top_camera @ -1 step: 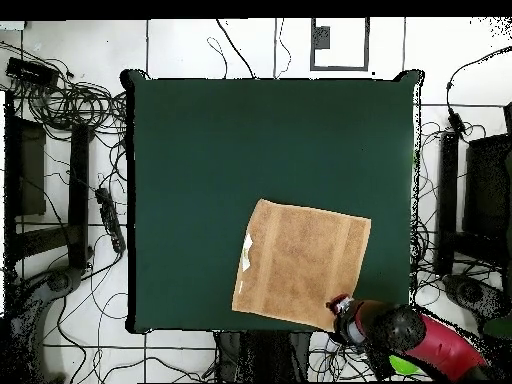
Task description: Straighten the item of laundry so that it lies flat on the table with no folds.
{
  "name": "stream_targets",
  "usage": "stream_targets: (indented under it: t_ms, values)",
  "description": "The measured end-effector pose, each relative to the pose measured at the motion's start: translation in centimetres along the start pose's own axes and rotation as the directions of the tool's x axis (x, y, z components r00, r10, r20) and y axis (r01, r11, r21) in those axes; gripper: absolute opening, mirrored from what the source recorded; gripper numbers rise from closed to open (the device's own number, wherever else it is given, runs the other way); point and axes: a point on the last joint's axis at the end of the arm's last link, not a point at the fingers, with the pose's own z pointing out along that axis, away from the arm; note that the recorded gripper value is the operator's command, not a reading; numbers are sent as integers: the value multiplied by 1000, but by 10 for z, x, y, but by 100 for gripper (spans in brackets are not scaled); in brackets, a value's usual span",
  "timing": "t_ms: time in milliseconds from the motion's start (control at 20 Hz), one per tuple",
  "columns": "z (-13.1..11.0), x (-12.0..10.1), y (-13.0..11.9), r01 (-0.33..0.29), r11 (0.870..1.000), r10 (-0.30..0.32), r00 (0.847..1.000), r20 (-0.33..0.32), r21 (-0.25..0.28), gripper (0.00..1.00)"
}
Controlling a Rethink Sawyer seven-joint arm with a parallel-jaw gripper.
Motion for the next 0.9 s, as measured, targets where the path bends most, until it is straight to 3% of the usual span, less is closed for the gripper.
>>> stream_targets:
  t_ms: [450,900]
  values:
    - [4,9,14,36,999,-35,999,-3,12,100]
    - [38,31,47,80,996,-80,997,-12,-28,100]
